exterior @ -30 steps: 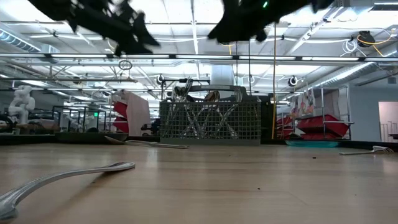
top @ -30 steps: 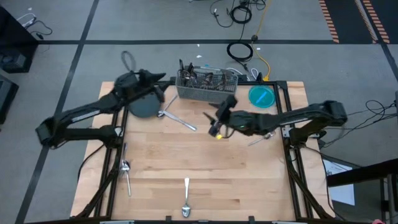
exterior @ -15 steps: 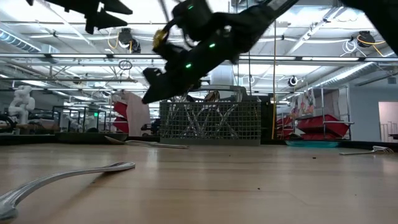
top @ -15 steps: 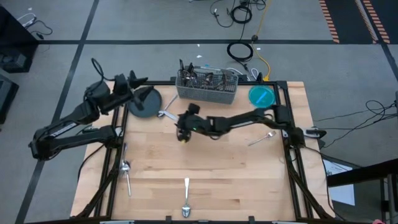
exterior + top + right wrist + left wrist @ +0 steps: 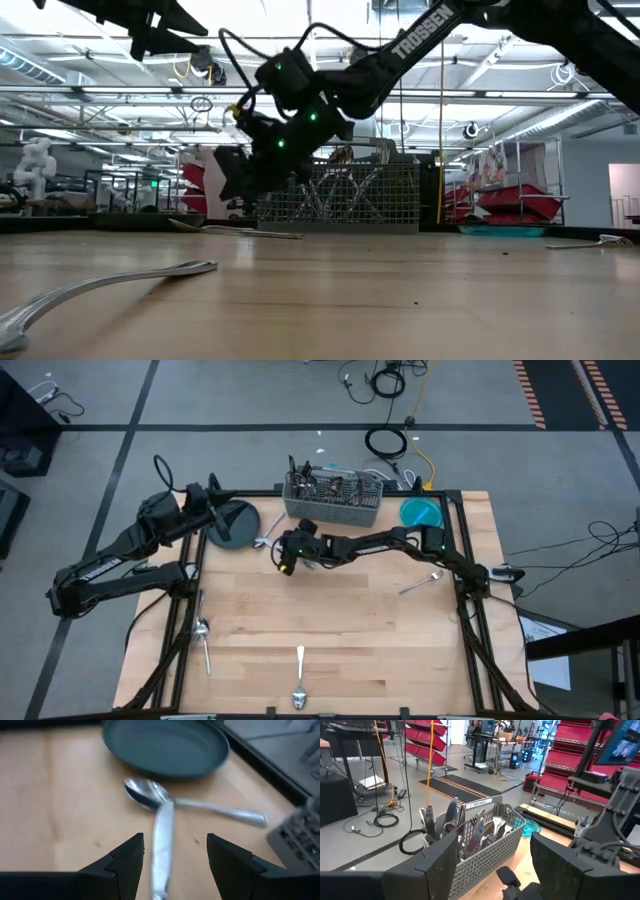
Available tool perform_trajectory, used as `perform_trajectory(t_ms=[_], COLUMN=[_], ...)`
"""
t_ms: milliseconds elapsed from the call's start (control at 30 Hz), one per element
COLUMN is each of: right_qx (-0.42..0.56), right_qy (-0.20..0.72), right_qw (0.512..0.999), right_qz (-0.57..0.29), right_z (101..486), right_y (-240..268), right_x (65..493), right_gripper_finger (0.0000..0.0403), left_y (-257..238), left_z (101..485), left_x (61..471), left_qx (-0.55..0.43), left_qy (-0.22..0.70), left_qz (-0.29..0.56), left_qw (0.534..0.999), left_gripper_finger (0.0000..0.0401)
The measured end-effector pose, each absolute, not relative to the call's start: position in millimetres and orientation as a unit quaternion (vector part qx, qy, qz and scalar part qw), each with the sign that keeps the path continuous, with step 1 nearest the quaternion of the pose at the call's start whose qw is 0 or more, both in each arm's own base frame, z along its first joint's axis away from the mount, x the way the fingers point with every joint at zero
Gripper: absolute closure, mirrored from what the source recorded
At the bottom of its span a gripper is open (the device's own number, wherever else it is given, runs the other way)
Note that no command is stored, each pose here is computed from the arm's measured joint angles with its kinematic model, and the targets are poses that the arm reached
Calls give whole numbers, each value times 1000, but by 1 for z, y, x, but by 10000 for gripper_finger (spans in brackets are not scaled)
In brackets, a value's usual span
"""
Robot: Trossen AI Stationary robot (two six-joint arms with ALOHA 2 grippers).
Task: Sort silverware
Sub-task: Put the knife into the silverware basket
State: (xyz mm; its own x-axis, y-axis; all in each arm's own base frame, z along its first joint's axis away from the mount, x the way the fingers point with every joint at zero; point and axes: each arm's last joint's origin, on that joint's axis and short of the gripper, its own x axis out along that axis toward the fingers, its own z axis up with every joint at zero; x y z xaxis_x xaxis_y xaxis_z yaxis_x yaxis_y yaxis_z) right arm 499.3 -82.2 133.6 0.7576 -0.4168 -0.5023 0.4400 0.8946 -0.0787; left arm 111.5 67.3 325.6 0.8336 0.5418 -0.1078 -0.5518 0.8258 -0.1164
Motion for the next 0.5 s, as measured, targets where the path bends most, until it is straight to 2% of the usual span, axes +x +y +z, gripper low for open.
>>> perform_trajectory(t_ms=[400,500], right_qx=[81,119], right_qy=[336,356], right_qw=[910,894], right_qz=[-228,-245], right_z=[95,86], right_y=[-84,-83], right_x=[493,490], right_gripper_finger=[200,231], left_y=[67,67], left_z=[323,323], left_x=[111,111], left_qx=[-71,-71], left_qy=[48,49], left_qz=[287,286], left_qw=[954,954], left_gripper_finger=[154,154])
